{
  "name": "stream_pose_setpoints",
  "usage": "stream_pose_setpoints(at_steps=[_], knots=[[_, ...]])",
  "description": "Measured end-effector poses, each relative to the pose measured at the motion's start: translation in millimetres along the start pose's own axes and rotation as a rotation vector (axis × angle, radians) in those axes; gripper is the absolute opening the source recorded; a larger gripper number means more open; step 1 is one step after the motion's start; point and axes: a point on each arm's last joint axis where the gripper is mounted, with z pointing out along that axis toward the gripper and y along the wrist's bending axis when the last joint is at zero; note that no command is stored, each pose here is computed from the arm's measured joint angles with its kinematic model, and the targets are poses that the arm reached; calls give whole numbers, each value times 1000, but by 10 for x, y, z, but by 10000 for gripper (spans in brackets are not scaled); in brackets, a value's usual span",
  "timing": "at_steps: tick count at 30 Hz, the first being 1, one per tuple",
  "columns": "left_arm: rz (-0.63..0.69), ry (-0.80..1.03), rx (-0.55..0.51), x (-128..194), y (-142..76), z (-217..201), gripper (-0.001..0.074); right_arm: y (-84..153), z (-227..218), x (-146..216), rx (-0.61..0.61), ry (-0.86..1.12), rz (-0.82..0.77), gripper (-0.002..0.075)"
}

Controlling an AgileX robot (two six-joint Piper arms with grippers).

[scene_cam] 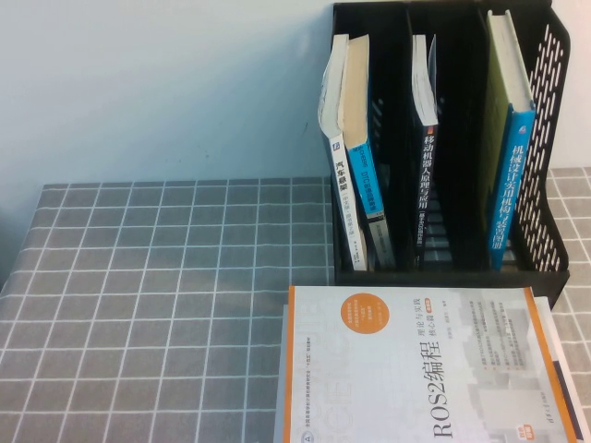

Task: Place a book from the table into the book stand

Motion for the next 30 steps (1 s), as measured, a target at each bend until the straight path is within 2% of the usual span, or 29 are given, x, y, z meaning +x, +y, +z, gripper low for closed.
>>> stream_pose_setpoints(at_steps=[30], knots=[[0, 2, 0, 2, 0, 0, -1, -5, 0, 0, 5, 0, 1, -4]])
